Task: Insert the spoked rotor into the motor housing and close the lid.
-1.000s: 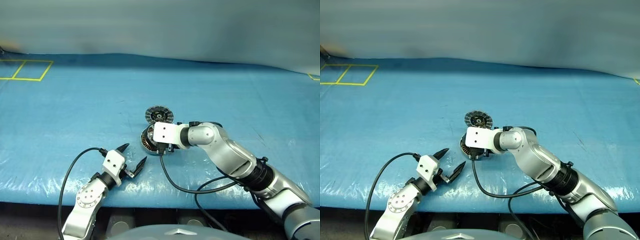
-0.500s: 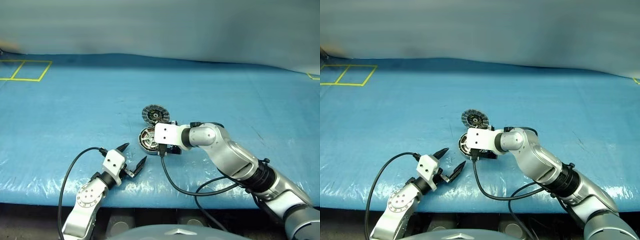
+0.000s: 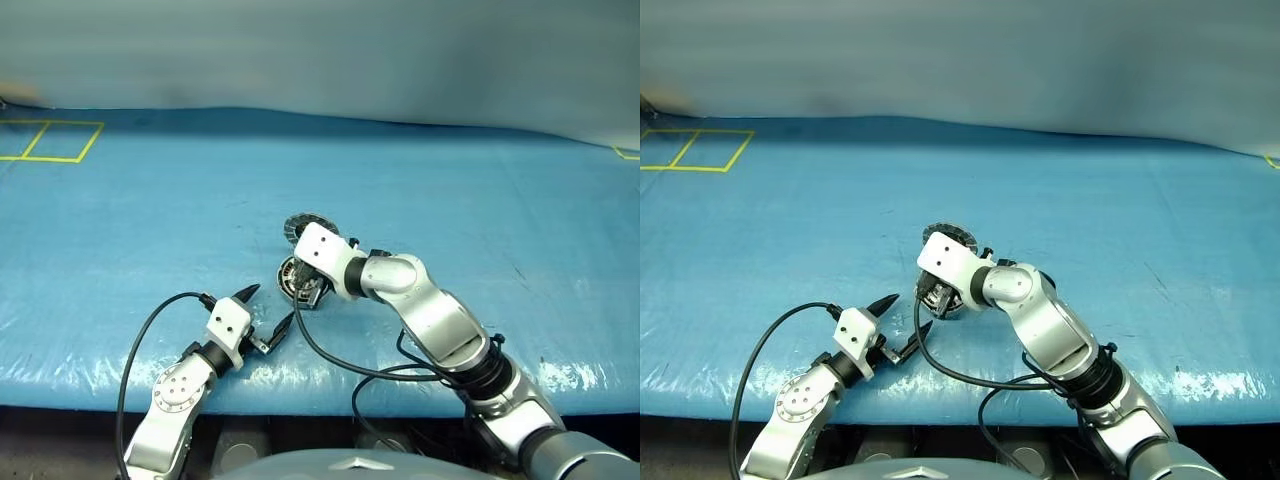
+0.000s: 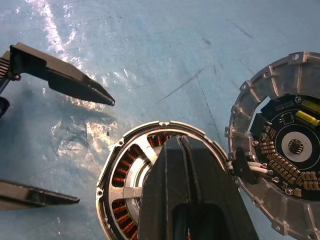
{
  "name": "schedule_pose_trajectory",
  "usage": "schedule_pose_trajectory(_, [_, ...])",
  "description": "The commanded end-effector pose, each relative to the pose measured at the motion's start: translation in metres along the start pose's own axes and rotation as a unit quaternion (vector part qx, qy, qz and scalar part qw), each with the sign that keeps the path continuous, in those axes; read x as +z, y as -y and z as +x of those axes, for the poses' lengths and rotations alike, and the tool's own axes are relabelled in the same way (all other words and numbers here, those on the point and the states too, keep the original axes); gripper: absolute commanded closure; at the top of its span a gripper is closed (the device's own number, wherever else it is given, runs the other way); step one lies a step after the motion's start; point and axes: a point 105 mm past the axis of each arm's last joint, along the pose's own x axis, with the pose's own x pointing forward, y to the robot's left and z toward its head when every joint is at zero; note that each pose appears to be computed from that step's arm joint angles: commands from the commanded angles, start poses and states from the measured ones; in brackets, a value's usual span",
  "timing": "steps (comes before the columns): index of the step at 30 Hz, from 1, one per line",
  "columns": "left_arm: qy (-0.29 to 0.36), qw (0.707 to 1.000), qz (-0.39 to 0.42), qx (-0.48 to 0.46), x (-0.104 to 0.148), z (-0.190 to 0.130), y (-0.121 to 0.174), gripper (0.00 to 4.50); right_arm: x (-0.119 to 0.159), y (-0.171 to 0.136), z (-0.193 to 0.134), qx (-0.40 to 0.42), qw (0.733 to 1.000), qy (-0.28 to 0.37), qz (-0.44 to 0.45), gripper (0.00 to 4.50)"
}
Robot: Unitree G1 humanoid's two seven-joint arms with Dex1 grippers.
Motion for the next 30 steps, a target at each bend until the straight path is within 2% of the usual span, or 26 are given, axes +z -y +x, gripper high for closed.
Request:
schedule_pose_trajectory(1, [0.023, 1.000, 0.010, -0.002, 0.013, 0.001, 0.001, 0.00, 0.004, -0.001, 0.004, -0.018, 1.000, 0.003, 0.005, 4.45])
schedule_pose_trajectory(13, [0.021, 1.000, 0.004, 0.004, 0.011, -0.001, 0.003, 0.00, -0.021, -0.021, 0.025, -0.006, 0.998, -0.067, -0.006, 4.45])
schedule_pose_trajectory(18, [0.021, 1.000, 0.003, 0.004, 0.011, -0.001, 0.003, 0.00, -0.016, -0.022, 0.026, -0.006, 0.998, -0.055, 0.000, 4.45])
schedule_pose_trajectory(21, [0.021, 1.000, 0.003, 0.005, 0.011, -0.002, 0.003, 0.00, 0.005, -0.014, 0.013, 0.001, 1.000, 0.001, 0.030, 4.45])
schedule_pose_trajectory(25, [0.022, 1.000, 0.004, 0.004, 0.011, -0.001, 0.003, 0.00, 0.017, 0.000, -0.015, 0.017, 0.998, 0.044, 0.040, 4.45])
schedule_pose_trajectory(27, [0.022, 1.000, 0.005, 0.002, 0.011, -0.001, 0.003, 0.00, 0.015, 0.004, -0.026, 0.020, 0.998, 0.046, 0.038, 4.45])
schedule_pose_trajectory(30, [0.022, 1.000, 0.010, -0.002, 0.011, 0.001, 0.005, 0.00, -0.007, 0.014, -0.045, 0.026, 1.000, -0.002, 0.014, 4.45])
